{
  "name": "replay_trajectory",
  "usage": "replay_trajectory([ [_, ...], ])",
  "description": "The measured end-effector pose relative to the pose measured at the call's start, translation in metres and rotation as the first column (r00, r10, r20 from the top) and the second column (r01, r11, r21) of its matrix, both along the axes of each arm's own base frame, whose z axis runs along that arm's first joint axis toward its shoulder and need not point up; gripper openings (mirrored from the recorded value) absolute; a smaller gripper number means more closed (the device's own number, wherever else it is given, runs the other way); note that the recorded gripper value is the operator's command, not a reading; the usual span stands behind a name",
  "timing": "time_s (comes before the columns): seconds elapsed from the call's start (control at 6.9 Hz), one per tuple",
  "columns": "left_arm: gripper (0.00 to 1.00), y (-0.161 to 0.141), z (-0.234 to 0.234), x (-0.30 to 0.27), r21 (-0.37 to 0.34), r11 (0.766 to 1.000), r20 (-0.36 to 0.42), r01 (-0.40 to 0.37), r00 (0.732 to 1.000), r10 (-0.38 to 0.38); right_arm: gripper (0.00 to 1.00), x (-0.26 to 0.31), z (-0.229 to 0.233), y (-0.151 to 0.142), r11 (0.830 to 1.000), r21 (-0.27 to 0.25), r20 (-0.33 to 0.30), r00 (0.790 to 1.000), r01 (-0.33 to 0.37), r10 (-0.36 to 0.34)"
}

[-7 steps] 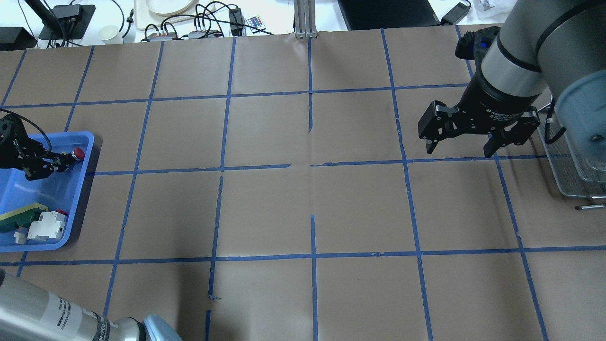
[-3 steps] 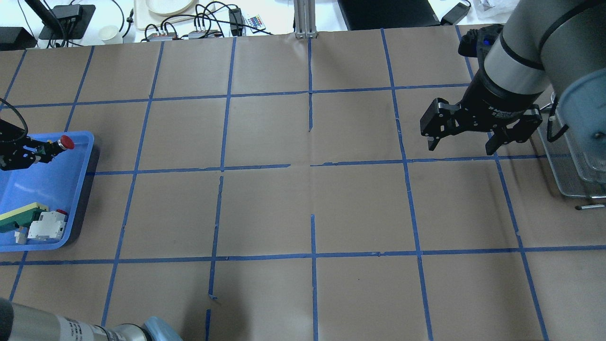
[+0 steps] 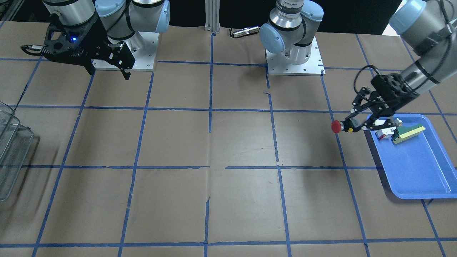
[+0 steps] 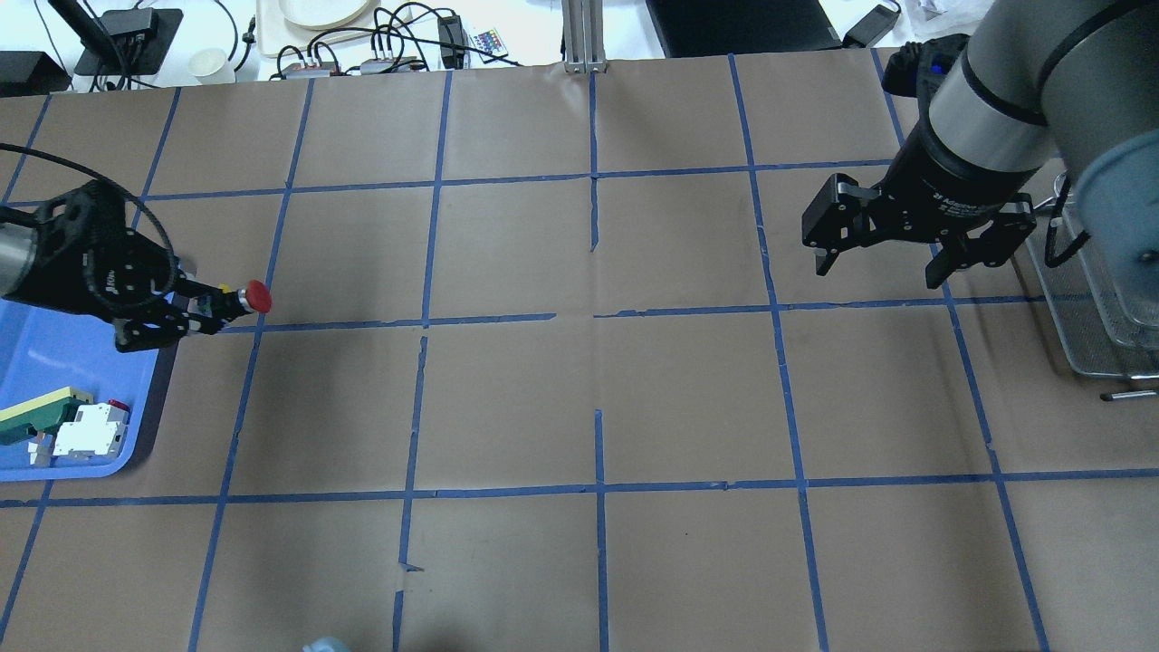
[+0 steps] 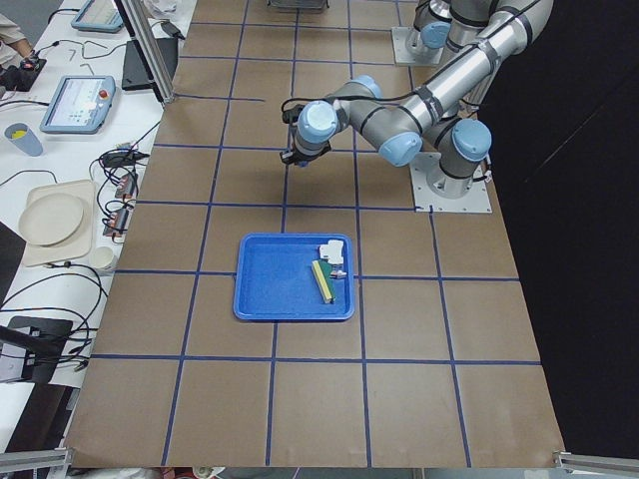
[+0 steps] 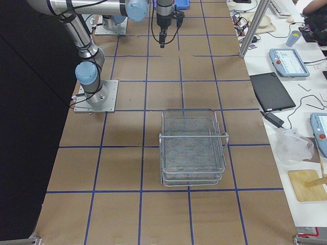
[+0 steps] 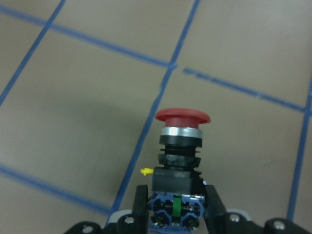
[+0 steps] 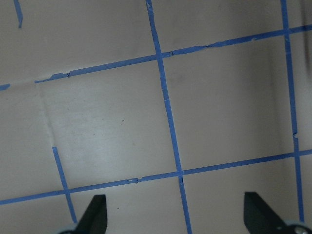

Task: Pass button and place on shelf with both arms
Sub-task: 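Lift the button with the left gripper while the right gripper moves inward, then carry the button to table center with the left gripper while the right gripper approaches it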

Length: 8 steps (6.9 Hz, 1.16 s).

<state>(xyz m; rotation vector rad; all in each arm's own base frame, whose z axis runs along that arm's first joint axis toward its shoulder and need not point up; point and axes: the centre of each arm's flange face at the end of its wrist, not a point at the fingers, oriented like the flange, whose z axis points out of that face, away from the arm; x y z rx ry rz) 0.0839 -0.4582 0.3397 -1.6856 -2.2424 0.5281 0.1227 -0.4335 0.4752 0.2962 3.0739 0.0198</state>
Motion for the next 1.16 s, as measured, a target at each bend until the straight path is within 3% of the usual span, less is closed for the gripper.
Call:
replay_trajectory([
  [0.29,0.39,0.012,0.023,-0.104,0.003,0.995,0.012,0.1,0.995,-0.1,1.0,0.009,0.001,0.0,0.993,0.019,0.096,0.988,0.118,-0.12],
  [0.43,0.4,0.009,0.036,-0.139,-0.005,0.988,0.021,0.152,0.988,-0.152,1.0,0.014,0.002,0.001,0.981,0.046,0.151,0.969,0.189,-0.194],
  [0.58,0.39,0.006,0.051,-0.17,-0.016,0.979,0.032,0.204,0.979,-0.203,1.0,0.02,0.002,0.002,0.957,0.1,0.215,0.933,0.272,-0.287],
  [0.87,0.4,0.004,0.072,-0.235,-0.011,0.955,0.084,0.297,0.952,-0.295,1.0,0.027,-0.003,-0.003,0.869,0.287,0.367,0.791,0.404,-0.489],
  [1.01,0.4,0.002,0.083,-0.261,-0.02,0.946,0.083,0.323,0.944,-0.32,1.0,0.021,-0.011,-0.012,0.813,0.386,0.408,0.71,0.435,-0.574],
  [1.16,0.4,0.001,0.093,-0.278,-0.034,0.948,0.053,0.316,0.948,-0.314,1.0,0.011,-0.021,-0.026,0.745,0.487,0.434,0.614,0.456,-0.659],
])
